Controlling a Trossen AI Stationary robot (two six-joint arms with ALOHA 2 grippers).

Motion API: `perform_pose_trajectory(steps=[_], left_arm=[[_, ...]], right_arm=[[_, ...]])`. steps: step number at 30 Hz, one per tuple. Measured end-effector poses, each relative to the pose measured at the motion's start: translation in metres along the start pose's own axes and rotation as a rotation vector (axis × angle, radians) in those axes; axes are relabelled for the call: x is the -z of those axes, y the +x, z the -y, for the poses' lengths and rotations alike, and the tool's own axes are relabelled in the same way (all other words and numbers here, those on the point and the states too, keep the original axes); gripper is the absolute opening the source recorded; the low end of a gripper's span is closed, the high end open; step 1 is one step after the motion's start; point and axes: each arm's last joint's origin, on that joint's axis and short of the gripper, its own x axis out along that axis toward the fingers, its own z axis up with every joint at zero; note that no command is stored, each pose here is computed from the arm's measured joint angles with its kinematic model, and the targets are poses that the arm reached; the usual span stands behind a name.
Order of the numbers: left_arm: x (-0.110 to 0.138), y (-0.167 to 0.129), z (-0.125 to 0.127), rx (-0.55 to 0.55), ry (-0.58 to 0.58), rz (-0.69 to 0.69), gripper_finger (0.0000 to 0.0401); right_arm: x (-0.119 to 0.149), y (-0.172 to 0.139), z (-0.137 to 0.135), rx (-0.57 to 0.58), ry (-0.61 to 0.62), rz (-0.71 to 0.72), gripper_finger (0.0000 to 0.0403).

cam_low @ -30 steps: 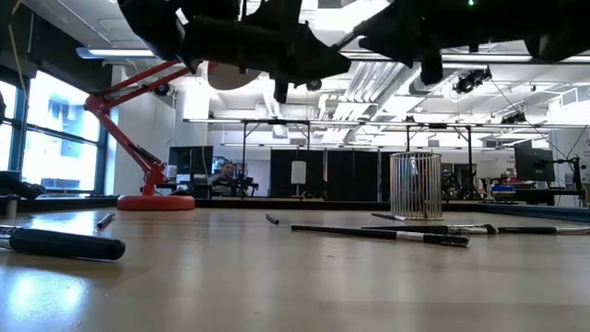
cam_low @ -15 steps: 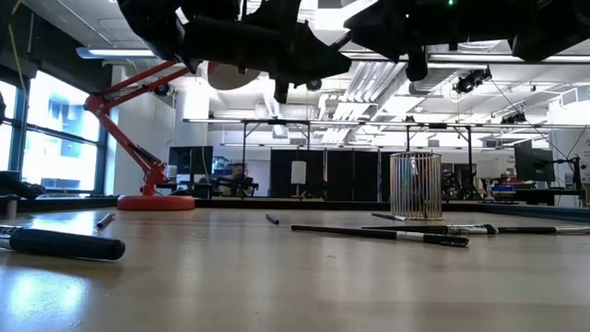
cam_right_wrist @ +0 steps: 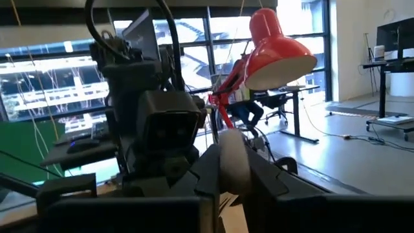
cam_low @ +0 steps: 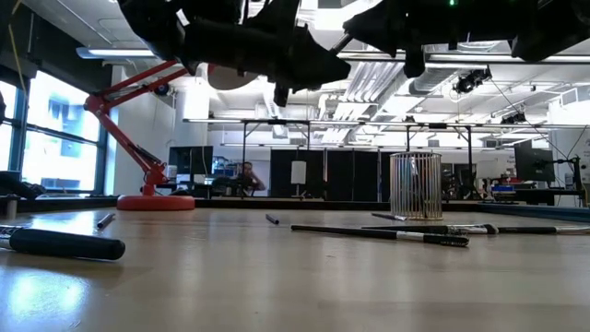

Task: Put items in baskets/containers
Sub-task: Put the black brush into the gold holder

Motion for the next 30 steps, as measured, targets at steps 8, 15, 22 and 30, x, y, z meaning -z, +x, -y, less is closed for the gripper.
perform_pose_trajectory(steps=[8, 15, 22, 30], left_arm=[[0.001, 0.0, 0.0, -0.002, 0.004, -0.014, 0.0124], [0.0, -0.006, -0.001, -0.042, 0.12, -0.069, 0.0153], [-0.007, -0.016, 0.0, -0.076, 0.144, -0.13, 0.0154], [0.001, -0.019, -0.003, -0.121, 0.139, -0.218, 0.0154]], right_arm=[[0.007, 0.0, 0.001, 0.012, -0.018, -0.059, 0.0025], [0.015, -0.005, 0.003, 0.025, -0.046, -0.18, 0.0025], [-0.001, -0.019, 0.013, 0.106, -0.066, -0.269, 0.0022], [-0.034, -0.046, 0.035, 0.352, -0.15, -0.264, 0.0017]])
